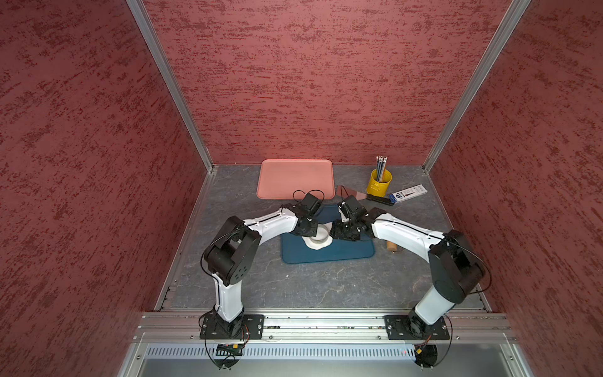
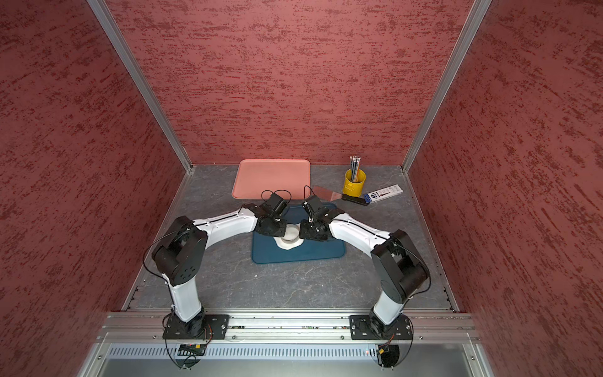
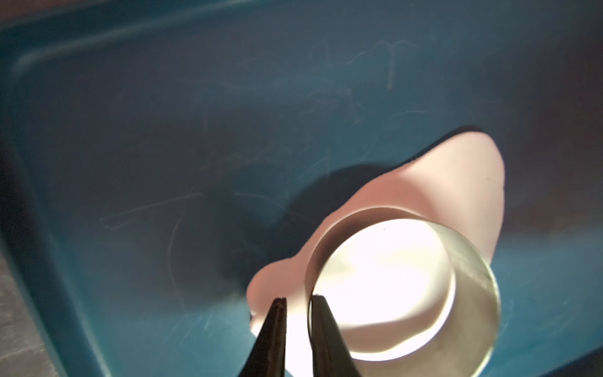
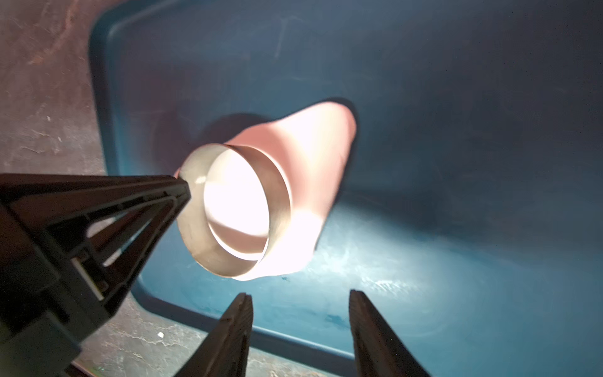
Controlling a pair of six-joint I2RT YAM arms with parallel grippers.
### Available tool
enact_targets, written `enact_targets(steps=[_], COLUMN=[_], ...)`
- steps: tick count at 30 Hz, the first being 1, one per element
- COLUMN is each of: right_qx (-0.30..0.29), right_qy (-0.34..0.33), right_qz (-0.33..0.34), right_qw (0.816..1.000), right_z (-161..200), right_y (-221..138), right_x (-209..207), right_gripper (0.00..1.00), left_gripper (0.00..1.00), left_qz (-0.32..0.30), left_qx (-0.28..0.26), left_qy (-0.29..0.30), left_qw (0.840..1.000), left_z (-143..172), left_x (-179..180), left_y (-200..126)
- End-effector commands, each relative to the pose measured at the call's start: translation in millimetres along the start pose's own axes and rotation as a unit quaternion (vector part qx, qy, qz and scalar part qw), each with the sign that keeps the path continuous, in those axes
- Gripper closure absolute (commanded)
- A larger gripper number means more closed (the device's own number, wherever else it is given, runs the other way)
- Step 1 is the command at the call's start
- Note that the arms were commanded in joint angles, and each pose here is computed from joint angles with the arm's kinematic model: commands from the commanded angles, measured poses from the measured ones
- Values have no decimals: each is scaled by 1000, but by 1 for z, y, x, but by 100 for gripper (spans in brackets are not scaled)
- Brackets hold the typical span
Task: Roll out the dumpling wrappers from the dough
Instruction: Press the dumpling wrapper on the work surface.
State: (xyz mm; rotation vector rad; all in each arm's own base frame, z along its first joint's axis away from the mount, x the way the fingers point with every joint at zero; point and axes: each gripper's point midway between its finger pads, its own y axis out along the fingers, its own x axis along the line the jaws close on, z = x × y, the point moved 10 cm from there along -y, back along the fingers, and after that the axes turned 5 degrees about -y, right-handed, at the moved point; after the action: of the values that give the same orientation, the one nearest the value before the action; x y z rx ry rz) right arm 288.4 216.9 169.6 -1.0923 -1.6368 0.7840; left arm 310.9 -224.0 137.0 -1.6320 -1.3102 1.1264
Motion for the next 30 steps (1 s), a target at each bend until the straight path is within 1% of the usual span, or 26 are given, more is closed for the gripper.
enact_targets(steps=[1, 2, 5, 10, 14, 16, 19, 21, 30], right_qx=[-23, -18, -7, -20, -4, -5, -12, -12, -16], right_qy=[2, 1, -7, -12, -16, -17, -23, -24, -26], right_qz=[-21, -18, -14, 3, 3, 15, 23, 26, 40], right_qw=[1000, 1000, 1000, 1000, 1000, 1000, 999, 999, 999], right_z=[-17, -19, -21, -24, -26, -28, -32, -33, -29], right_y=[1, 4, 11, 7, 18, 21, 21, 22, 15], right_x=[15, 17, 21, 20, 22, 21, 22, 22, 18], right_gripper=[53, 55, 58, 56, 57, 58, 58, 58, 58], left_gripper=[82, 83, 83, 83, 83, 86, 87, 93, 94], left_qz=[53, 57, 64, 66, 60, 62, 73, 74, 72], left_qx=[-14, -13, -15, -23, -22, -21, -21, -18, -12], left_qy=[-18, -18, -18, -15, -22, -24, -23, -20, -5], left_qw=[998, 998, 998, 997, 998, 998, 997, 997, 997], left_z=[-6, -6, -7, -9, -11, -12, -12, -11, -5], left_x=[-2, -2, -4, -4, 0, 0, -3, -4, -4], left_y=[-7, -5, -4, -10, -6, -5, -6, -5, -9])
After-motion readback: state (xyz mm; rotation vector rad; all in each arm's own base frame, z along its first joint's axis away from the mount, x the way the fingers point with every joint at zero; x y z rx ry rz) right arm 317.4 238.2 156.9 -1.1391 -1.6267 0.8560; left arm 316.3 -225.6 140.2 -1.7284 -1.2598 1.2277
